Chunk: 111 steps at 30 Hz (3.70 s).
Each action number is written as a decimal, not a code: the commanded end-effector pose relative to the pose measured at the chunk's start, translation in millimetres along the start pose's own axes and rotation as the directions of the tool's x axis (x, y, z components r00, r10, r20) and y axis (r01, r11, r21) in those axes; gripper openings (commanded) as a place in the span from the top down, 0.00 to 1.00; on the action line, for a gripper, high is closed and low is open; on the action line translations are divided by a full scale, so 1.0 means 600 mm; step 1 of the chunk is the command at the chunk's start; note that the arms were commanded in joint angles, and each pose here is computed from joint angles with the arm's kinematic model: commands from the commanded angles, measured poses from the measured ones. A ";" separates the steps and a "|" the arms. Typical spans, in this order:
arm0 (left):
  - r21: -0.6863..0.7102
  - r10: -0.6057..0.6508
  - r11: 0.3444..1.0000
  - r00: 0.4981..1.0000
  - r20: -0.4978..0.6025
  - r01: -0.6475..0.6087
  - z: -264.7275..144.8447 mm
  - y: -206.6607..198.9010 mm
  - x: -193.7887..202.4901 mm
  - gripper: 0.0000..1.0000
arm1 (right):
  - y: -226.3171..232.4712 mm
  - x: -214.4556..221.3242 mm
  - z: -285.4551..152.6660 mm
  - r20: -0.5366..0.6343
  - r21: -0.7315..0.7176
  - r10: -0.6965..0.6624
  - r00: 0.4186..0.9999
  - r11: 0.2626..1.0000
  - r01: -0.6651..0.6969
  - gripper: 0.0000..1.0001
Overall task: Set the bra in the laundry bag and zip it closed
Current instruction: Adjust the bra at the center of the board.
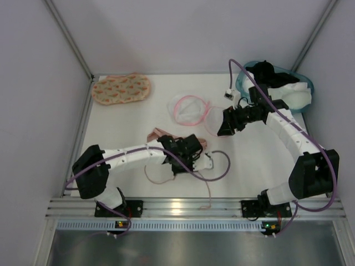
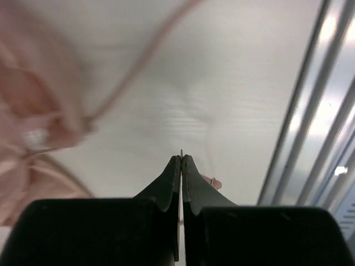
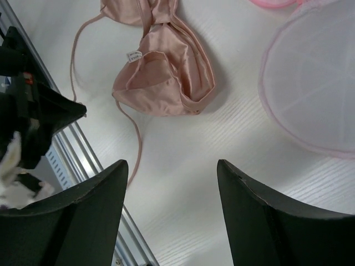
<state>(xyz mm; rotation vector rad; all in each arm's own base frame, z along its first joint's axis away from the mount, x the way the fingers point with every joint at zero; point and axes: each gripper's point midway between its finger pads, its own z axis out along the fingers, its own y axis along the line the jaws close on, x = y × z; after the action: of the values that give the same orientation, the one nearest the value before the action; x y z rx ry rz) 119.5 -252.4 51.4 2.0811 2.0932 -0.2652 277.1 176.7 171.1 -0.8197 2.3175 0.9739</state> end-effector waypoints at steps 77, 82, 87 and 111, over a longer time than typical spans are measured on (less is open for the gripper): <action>0.041 0.295 0.947 0.916 0.273 -0.318 0.094 -0.191 -0.199 0.86 | -0.078 0.056 -0.113 0.172 0.157 0.195 0.966 0.962 -0.222 0.23; 0.028 0.298 0.946 0.898 0.323 -0.323 0.051 -0.192 -0.213 1.00 | -0.080 0.059 -0.110 0.163 0.150 0.201 0.966 0.963 -0.225 0.23; 0.027 0.238 0.963 0.898 0.369 -0.266 -0.038 -0.156 -0.219 1.00 | -0.082 0.058 -0.109 0.160 0.146 0.201 0.966 0.963 -0.225 0.23; -0.297 0.049 0.955 0.982 0.184 0.008 -0.168 0.318 0.072 1.00 | -0.076 0.037 -0.087 0.104 0.068 0.192 0.976 0.977 -0.200 0.24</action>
<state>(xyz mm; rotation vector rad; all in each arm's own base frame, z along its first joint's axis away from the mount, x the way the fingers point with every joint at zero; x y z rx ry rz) 299.6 -201.8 144.3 1.7364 1.9103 -0.1770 277.4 97.7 160.8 -0.4612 2.4115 0.9746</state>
